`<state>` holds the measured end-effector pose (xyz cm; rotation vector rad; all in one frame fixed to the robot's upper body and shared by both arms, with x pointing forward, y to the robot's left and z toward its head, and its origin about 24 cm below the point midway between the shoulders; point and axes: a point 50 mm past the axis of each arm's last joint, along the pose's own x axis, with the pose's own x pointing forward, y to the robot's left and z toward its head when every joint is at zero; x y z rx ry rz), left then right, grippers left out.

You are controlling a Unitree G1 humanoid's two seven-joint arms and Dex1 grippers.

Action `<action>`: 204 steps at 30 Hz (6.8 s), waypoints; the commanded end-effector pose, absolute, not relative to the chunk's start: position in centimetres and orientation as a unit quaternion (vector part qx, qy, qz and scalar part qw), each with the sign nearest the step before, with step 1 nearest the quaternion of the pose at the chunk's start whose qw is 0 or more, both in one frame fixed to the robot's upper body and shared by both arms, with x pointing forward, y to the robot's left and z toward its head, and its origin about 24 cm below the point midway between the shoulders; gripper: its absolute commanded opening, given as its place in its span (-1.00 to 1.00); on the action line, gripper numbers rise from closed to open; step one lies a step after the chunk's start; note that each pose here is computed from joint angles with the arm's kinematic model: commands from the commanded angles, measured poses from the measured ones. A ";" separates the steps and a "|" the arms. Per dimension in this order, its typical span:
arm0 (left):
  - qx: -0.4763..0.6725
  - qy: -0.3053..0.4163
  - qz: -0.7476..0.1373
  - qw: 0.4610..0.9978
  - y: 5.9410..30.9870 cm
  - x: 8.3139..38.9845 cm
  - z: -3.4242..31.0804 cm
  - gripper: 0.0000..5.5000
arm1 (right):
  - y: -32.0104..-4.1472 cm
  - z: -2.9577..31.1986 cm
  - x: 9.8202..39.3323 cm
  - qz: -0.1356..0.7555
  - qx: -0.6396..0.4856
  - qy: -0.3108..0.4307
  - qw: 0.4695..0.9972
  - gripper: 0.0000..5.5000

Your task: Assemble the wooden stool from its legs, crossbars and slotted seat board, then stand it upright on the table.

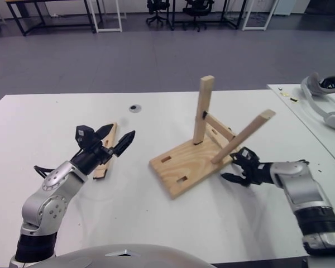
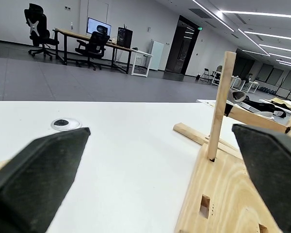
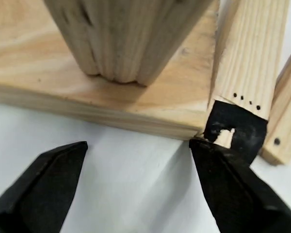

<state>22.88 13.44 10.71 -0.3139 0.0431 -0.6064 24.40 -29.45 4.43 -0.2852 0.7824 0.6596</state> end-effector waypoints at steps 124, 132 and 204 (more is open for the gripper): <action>-0.027 0.137 -0.149 0.979 19.3 24.5 3.0 0.96 | -28.5 0.9 25.4 -0.066 0.074 0.345 0.933 -0.26; -0.043 0.134 -0.169 0.976 19.6 24.8 3.8 0.96 | -28.9 1.2 25.8 -0.070 0.021 0.338 0.938 -0.52; -0.366 -0.125 -0.410 0.826 13.9 30.5 29.8 -0.85 | -10.4 23.9 27.5 0.417 -0.102 -0.204 0.880 -0.33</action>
